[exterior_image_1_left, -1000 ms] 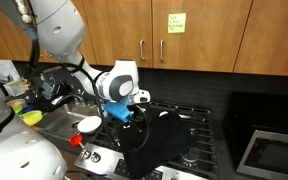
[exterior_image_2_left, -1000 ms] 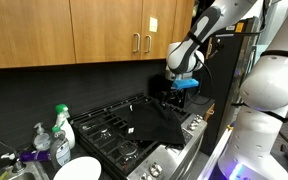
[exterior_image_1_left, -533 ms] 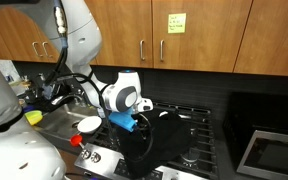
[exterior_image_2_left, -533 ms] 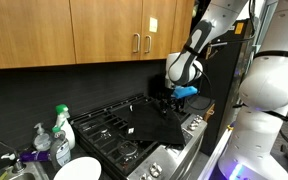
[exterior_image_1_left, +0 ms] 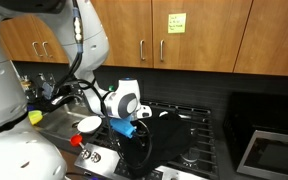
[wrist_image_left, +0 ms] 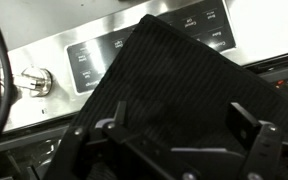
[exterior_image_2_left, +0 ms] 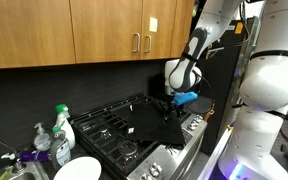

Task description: Fold the black towel into half diagonally from bottom to top, fold the black towel into half diagonally from left to right

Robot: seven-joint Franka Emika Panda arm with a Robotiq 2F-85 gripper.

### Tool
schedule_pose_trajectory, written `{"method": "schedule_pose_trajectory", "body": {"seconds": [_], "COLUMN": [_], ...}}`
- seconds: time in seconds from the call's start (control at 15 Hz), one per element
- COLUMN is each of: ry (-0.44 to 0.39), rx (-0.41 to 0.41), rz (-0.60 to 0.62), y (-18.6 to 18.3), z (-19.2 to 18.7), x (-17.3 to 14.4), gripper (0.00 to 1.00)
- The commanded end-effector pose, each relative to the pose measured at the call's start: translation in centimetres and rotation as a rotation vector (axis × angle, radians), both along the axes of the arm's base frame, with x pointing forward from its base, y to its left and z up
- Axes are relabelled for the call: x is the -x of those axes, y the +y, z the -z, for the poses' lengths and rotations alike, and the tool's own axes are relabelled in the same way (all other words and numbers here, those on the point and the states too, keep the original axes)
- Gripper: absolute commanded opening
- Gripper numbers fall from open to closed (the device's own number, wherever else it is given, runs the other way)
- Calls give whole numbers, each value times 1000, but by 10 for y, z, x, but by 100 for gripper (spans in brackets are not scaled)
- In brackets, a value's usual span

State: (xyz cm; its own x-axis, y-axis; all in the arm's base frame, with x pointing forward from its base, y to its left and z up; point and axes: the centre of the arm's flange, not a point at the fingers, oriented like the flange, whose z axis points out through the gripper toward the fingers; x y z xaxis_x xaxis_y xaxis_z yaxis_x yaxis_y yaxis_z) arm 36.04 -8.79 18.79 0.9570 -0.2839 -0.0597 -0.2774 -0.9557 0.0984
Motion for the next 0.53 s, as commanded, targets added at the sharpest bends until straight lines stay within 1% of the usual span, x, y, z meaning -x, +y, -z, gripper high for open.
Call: {"method": "schedule_pose_trajectory", "body": {"seconds": [0.0,0.27,0.47], "ry": [11,52,63], "rx": [12,3,-6], "rz": [16,46,62], "y": [4,-5,-11], "z": [13,28,35], "x": [28,39,43], "gripper": [100,100,100]}}
